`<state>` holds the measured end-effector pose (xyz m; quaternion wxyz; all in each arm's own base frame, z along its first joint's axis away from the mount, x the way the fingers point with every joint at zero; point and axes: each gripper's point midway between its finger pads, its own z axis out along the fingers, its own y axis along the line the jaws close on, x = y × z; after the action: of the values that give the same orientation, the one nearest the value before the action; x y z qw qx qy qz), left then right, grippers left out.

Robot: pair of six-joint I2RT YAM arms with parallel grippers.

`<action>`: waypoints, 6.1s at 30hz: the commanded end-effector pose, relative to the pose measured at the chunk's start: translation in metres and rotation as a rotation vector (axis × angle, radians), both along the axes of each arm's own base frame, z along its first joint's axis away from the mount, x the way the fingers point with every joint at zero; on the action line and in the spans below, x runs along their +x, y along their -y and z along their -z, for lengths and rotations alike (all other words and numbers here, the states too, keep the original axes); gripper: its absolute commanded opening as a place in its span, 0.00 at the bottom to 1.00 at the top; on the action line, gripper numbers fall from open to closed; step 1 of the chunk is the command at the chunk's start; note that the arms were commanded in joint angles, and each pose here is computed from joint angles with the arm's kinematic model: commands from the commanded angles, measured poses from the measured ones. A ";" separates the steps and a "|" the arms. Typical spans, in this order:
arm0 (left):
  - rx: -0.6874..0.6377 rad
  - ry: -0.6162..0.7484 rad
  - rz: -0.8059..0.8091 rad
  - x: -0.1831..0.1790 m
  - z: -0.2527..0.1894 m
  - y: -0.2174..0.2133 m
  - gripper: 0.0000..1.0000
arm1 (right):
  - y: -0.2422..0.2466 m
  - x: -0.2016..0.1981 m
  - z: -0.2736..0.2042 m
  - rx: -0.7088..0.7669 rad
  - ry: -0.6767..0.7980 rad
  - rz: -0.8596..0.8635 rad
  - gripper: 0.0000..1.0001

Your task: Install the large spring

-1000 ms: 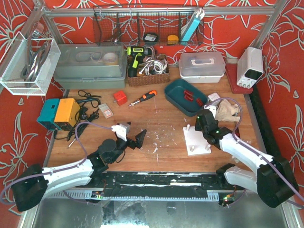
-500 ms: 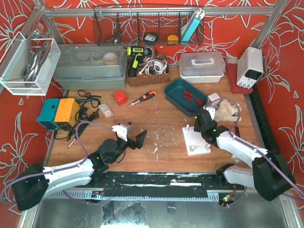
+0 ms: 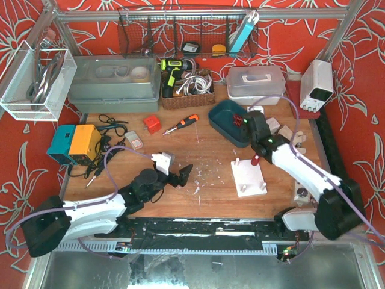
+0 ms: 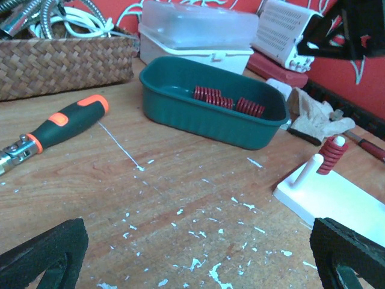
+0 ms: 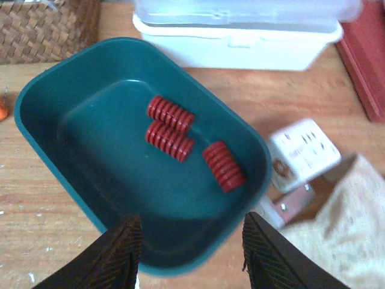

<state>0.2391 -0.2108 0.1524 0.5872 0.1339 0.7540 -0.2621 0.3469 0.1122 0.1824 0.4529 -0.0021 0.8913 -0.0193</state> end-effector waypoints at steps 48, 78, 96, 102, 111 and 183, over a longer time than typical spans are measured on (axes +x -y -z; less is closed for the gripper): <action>-0.042 0.024 0.030 -0.005 -0.014 0.002 1.00 | -0.031 0.124 0.158 -0.435 -0.666 -0.502 0.36; -0.049 0.027 0.050 -0.006 -0.014 0.007 0.96 | -0.046 0.115 0.042 -0.179 -0.397 -0.380 0.00; -0.258 0.067 -0.032 -0.013 -0.046 -0.021 0.68 | -0.129 -0.019 -0.054 0.468 -0.066 -0.386 0.00; -0.332 0.079 0.086 -0.022 -0.078 -0.002 0.66 | -0.162 -0.065 -0.059 0.682 -0.072 -0.386 0.00; -0.287 0.142 0.195 -0.030 -0.093 0.020 0.77 | -0.190 -0.092 -0.071 0.833 -0.038 -0.389 0.00; -0.053 0.528 0.381 -0.050 -0.092 0.050 0.00 | -0.218 -0.167 -0.095 0.557 0.025 -0.771 0.38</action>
<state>0.1931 -0.2623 0.2280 0.6840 0.3209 0.5601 -0.3398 0.1762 0.3336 0.2751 0.4090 -0.2120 0.7945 0.3958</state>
